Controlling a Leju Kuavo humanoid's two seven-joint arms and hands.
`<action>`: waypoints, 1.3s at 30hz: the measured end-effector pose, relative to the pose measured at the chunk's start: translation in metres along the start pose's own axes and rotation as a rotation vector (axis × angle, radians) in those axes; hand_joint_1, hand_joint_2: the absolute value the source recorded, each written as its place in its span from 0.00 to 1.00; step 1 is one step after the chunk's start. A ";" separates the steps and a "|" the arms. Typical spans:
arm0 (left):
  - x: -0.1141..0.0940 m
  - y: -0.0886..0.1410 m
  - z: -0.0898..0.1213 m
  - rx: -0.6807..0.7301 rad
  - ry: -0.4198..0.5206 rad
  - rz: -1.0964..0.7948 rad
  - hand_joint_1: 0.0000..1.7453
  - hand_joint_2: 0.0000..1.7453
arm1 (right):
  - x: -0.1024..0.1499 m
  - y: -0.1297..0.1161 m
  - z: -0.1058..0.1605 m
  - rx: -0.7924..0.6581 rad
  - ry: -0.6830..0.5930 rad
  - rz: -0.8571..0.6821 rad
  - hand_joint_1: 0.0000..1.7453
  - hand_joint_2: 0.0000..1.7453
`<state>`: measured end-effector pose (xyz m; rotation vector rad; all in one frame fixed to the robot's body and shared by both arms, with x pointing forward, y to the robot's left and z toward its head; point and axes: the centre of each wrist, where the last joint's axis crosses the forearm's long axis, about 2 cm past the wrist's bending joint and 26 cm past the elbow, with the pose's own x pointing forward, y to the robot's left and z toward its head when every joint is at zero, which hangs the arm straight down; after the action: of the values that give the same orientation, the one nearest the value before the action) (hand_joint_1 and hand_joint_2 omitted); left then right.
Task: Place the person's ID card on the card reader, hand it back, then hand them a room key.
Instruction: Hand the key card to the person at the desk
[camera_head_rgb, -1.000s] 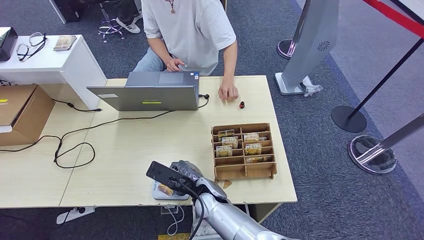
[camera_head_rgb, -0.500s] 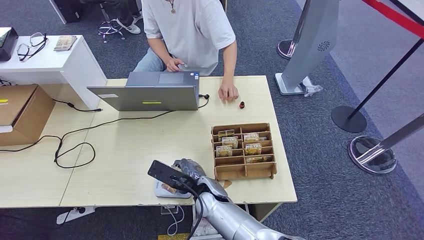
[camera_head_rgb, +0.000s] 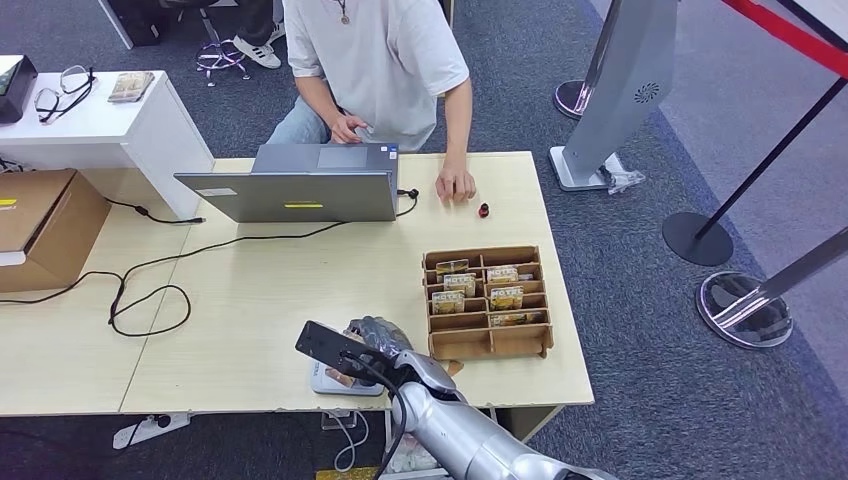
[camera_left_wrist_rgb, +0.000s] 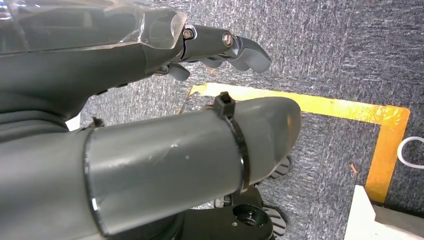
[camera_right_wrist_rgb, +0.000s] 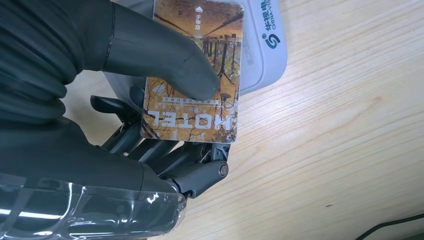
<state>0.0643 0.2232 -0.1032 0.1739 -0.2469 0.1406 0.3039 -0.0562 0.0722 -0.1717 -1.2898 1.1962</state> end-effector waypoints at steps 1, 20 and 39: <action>0.000 0.000 0.000 0.000 0.000 0.001 0.00 0.00 | 0.000 0.000 0.000 0.004 0.000 0.000 1.00 1.00; 0.000 0.004 -0.001 -0.002 -0.003 0.003 0.00 0.00 | -0.002 -0.003 -0.001 0.034 -0.071 -0.032 1.00 1.00; -0.005 0.005 -0.001 0.006 -0.019 0.021 0.00 0.00 | 0.015 -0.035 -0.002 -0.057 -0.322 -0.260 1.00 1.00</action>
<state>0.0592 0.2280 -0.1046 0.1785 -0.2677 0.1600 0.3235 -0.0595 0.1052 0.1506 -1.5740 0.9894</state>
